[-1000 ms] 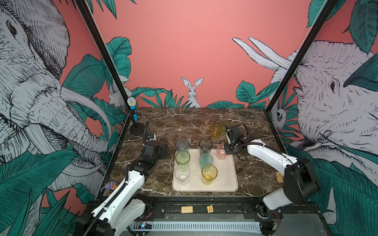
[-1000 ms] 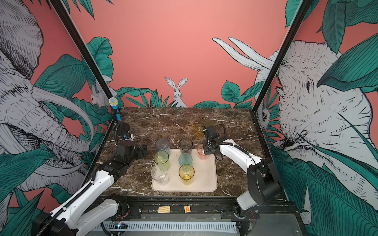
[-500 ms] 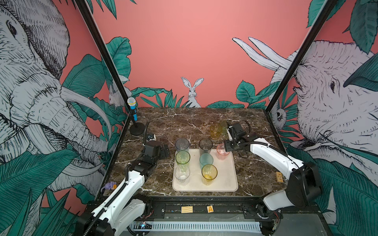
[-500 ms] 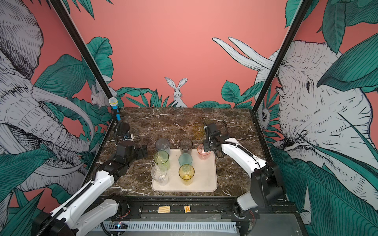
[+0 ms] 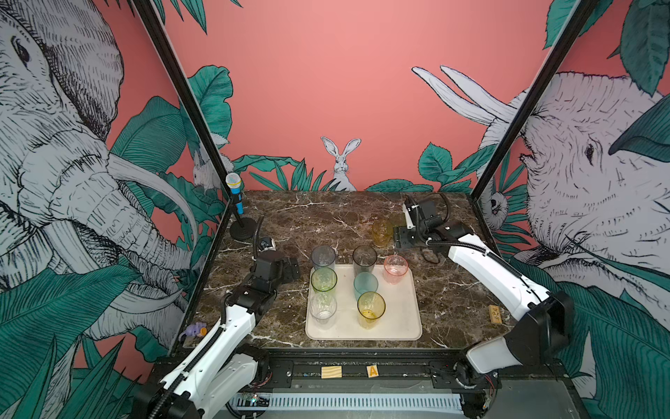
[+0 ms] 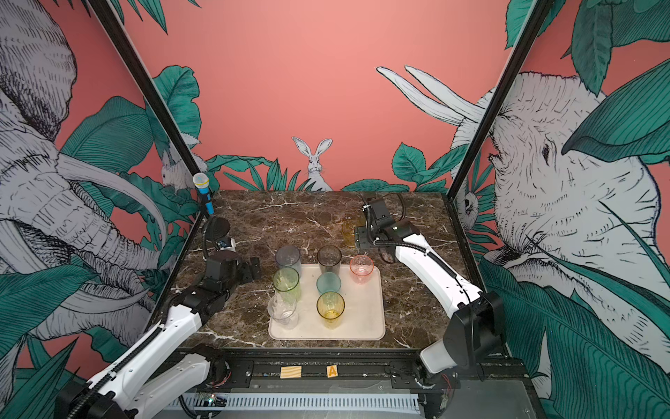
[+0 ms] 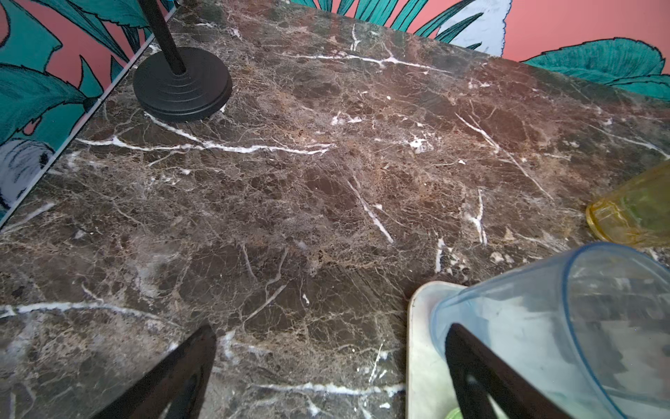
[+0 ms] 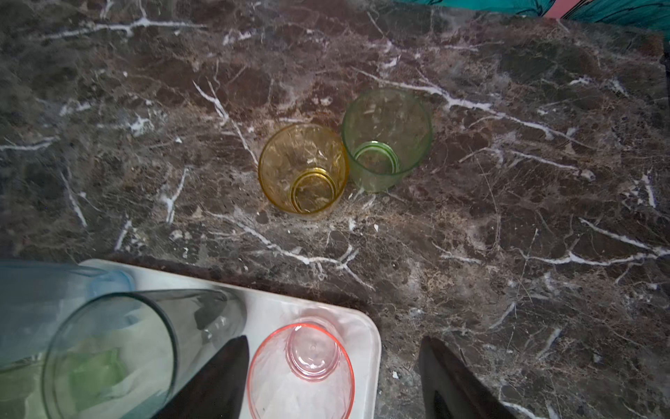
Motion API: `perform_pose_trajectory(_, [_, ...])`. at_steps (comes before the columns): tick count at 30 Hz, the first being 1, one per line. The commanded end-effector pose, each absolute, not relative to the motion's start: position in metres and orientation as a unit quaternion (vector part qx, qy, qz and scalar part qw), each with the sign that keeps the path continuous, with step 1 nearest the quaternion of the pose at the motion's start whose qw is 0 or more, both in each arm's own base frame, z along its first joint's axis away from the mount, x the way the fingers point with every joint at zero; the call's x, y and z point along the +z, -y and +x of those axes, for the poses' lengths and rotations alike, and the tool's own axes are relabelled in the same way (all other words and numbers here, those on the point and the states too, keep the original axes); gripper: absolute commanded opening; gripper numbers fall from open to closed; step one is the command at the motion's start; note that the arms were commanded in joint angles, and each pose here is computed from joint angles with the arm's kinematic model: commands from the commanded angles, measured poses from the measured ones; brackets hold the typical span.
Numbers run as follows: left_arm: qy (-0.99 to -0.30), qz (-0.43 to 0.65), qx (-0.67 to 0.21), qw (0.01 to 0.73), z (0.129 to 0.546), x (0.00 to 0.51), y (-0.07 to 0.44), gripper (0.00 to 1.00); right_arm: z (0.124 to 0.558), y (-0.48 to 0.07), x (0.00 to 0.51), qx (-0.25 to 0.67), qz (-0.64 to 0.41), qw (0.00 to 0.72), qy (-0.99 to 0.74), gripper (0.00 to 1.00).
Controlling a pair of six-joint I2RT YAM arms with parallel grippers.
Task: Place the glasses into the tray
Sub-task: 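Raise the right gripper and move it over the yellow tumbler beyond the tray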
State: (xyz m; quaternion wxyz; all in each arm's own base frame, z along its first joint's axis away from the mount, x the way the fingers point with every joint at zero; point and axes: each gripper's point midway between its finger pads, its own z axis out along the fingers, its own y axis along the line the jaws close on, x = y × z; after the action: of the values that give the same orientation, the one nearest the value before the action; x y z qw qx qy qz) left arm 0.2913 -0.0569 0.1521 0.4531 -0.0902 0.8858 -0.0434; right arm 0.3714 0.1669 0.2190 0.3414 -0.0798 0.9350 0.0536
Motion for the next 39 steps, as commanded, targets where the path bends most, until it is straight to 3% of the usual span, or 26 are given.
perform_pose_trajectory(1, [-0.885,-0.094,-0.032,0.454,0.287,0.150,0.050,0.99,0.388,-0.166,0.227,0.041,-0.064,0.355,-0.932,0.81])
perform_pose_trajectory(16, [-0.883,-0.094,-0.028,0.458,0.281,0.154,0.047,0.99,0.440,-0.188,0.207,0.077,0.003,0.303,-0.950,0.86])
perform_pose_trajectory(24, [-0.883,-0.095,-0.032,0.458,0.281,0.154,0.047,0.99,0.451,-0.186,0.201,0.093,0.033,0.304,-0.948,0.86])
perform_pose_trajectory(31, [-0.883,-0.097,-0.038,0.458,0.283,0.155,0.050,1.00,0.455,-0.166,0.177,0.070,0.123,0.294,-0.945,0.84])
perform_pose_trajectory(39, [-0.883,-0.096,-0.041,0.457,0.282,0.154,0.051,0.99,0.459,-0.170,0.151,0.069,0.128,0.270,-0.952,0.83])
